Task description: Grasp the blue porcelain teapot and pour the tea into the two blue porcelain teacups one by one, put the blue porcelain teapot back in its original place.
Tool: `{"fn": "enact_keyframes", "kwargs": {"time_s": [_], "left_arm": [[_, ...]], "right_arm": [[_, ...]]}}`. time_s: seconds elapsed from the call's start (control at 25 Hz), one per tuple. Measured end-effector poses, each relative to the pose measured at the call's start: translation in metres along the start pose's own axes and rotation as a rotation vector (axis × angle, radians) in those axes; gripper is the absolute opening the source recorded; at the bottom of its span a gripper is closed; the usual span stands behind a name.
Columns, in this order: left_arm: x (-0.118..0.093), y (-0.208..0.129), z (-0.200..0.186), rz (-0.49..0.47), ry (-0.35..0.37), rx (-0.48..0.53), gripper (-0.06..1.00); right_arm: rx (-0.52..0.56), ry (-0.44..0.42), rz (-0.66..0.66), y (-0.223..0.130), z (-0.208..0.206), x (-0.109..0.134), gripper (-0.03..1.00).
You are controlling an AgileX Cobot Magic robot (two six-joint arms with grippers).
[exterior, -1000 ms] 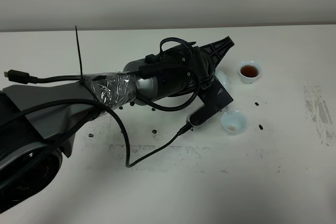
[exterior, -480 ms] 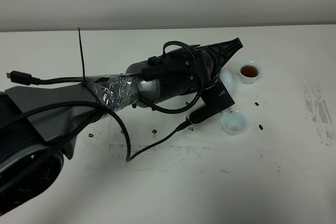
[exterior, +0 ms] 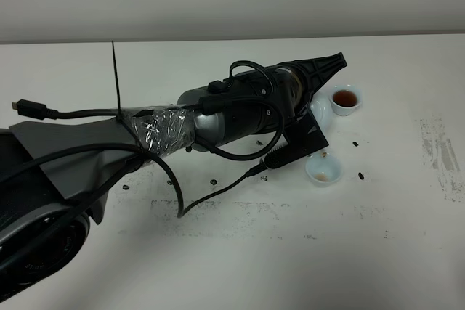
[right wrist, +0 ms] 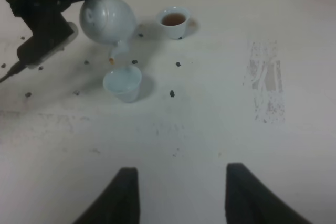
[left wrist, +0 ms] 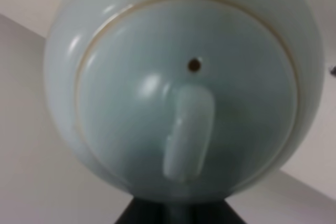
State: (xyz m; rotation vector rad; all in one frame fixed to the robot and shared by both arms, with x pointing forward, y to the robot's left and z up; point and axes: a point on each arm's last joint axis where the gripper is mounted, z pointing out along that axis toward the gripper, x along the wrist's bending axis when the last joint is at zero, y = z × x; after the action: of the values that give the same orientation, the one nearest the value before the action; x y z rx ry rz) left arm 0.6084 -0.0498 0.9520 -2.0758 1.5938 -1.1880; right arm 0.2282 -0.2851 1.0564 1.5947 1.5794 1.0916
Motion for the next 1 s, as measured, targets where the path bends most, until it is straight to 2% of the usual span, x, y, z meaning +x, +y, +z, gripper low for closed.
{"fn": "enact_keyframes", "kwargs": {"time_s": [1.0], "left_arm": [[0.0045, 0.0000, -0.0013, 0.083, 0.027, 0.029, 0.09]], "right_arm": [[0.000, 0.000, 0.001, 0.0000, 0.0000, 0.0000, 0.41]]}}
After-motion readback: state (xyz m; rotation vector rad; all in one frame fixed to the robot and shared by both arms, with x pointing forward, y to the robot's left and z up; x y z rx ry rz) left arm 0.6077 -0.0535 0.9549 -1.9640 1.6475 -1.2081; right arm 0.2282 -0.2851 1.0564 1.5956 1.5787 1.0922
